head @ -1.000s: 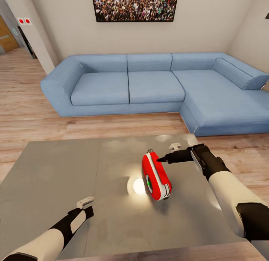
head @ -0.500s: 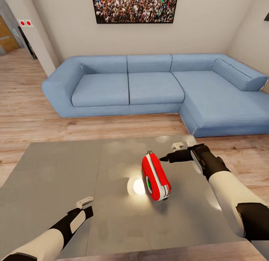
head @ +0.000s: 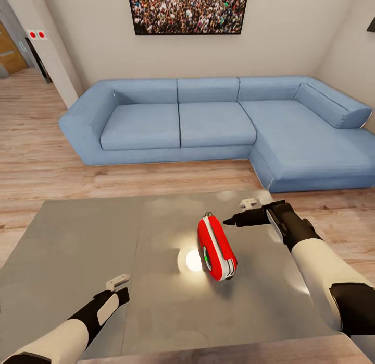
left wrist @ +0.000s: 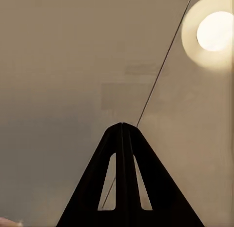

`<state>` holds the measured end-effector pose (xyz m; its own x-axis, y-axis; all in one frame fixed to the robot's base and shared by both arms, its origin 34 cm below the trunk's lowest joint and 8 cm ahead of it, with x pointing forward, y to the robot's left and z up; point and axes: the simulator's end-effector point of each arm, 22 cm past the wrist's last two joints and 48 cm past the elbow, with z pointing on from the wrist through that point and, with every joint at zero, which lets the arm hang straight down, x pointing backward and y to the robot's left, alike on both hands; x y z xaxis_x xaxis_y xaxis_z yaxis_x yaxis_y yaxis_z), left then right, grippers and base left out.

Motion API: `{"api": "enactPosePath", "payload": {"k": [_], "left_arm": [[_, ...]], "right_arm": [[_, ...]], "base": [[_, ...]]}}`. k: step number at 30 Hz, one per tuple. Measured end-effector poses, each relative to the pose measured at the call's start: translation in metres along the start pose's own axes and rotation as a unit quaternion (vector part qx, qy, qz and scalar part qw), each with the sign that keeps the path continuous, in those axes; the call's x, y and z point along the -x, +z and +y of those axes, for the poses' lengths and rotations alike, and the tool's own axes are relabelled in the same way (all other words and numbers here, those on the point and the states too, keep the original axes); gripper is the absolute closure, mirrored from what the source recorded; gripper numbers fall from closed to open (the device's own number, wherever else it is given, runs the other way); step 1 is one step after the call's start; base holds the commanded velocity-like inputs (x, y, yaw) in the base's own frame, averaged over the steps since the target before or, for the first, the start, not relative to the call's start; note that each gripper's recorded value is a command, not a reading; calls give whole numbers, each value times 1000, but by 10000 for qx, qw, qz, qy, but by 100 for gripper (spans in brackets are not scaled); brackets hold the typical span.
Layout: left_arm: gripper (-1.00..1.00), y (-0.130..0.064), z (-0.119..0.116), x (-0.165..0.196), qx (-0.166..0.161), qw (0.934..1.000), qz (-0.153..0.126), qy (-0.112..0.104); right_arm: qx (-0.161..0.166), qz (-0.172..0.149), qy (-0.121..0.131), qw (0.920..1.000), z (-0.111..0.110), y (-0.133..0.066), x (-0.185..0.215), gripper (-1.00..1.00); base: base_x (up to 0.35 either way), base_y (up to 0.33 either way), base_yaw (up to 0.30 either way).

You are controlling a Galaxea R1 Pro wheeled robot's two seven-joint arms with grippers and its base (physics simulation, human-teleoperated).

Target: Turn on the radio receiver that's on the table in the living room.

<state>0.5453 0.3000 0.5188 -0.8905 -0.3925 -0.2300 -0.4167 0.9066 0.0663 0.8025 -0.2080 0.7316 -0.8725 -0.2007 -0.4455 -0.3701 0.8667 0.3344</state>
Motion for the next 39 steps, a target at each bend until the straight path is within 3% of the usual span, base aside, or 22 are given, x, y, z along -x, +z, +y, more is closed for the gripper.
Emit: {"api": "enactPosePath", "payload": {"k": [3, 6, 12, 19, 24, 27, 31, 34, 39], "left_arm": [[100, -4, 0, 1, 0, 10000, 0, 0], [100, -8, 4, 2, 17, 10000, -7, 0], [100, -15, 11, 6, 53, 10000, -24, -1], [100, -23, 14, 8, 72, 10000, -33, 0], [100, -28, 30, 16, 171, 9998, -103, -9], [100, -31, 41, 20, 246, 9996, -155, -22], [100, -34, 49, 17, 305, 9995, -128, -22], [100, -34, 66, -1, 479, 9988, -17, -11], [100, -36, 105, -34, 888, 9955, 103, 326]], "right_arm": [[-78, 1, 1, 10000, -3, -4, 1, -100], [-402, 2, 2, 9992, -16, -9, 2, -100], [-1153, -211, -118, 9930, -70, -38, 8, -100], [-1400, -331, 136, 9895, -97, -62, 7, -100], [-1787, -35, 352, 9833, -118, -62, -23, -100], [-1993, 14, 348, 9793, -128, -60, -38, -100], [-1974, 53, 322, 9798, -129, -47, -67, -100], [-1906, 294, 447, 9802, -126, -40, -99, -100], [-1779, 899, 771, 9769, -116, -36, -166, -100]], "base": [[0, 0, 0], [-7, 0, 0], [-225, 0, 0], [-330, 0, 0], [-338, 0, 0], [-338, 0, 0], [-338, 0, 0], [-338, 0, 0], [-338, 0, 0]]}}
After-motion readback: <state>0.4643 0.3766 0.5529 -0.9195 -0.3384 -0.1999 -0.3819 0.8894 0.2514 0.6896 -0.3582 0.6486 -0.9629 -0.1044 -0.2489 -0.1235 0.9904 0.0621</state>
